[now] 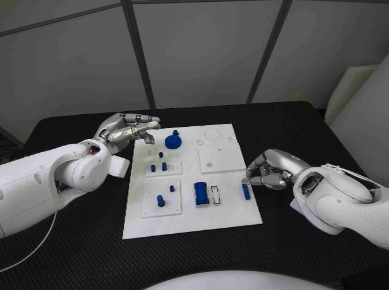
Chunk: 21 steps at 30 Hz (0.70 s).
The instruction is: Assemble the parts on the task board
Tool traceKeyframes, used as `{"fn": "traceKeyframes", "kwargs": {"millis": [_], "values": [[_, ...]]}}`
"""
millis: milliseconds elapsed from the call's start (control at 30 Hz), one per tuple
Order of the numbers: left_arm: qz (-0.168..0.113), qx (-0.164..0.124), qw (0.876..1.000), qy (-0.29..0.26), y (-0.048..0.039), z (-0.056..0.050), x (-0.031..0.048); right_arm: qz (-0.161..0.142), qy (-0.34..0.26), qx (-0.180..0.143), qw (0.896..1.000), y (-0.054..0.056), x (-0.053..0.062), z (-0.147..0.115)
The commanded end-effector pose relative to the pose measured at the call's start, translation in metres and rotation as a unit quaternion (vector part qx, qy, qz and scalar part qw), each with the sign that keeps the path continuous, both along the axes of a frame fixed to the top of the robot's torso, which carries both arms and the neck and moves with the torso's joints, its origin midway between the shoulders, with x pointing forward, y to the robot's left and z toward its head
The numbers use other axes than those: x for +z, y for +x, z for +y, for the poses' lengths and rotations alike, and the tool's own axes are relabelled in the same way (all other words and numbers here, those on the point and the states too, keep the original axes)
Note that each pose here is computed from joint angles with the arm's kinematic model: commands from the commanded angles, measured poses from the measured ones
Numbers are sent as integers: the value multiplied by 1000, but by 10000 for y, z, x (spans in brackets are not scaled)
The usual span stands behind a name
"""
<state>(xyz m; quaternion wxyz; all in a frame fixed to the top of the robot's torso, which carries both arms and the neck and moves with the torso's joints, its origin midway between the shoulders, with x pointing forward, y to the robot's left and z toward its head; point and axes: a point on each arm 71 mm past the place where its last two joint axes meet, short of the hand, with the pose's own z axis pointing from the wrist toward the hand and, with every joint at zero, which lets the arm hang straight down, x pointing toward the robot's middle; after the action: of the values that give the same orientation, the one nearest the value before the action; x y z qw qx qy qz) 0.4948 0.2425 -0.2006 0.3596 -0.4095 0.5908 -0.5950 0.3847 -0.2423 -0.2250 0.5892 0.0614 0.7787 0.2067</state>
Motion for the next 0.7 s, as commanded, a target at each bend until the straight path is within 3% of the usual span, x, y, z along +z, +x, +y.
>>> {"fn": "traceKeyframes", "kwargs": {"millis": [33, 367, 700], "values": [[-6, -6, 1000, -7, -13, -19, 16, 9, -64, 0, 998, -20, -44, 5], [-2, 0, 1000, -3, -36, 30, 6, 5, -81, -4, 997, -29, -71, 57], [0, 3, 1000, -1, -35, 47, -3, 20, -83, 0, 996, -41, -136, 113]]}}
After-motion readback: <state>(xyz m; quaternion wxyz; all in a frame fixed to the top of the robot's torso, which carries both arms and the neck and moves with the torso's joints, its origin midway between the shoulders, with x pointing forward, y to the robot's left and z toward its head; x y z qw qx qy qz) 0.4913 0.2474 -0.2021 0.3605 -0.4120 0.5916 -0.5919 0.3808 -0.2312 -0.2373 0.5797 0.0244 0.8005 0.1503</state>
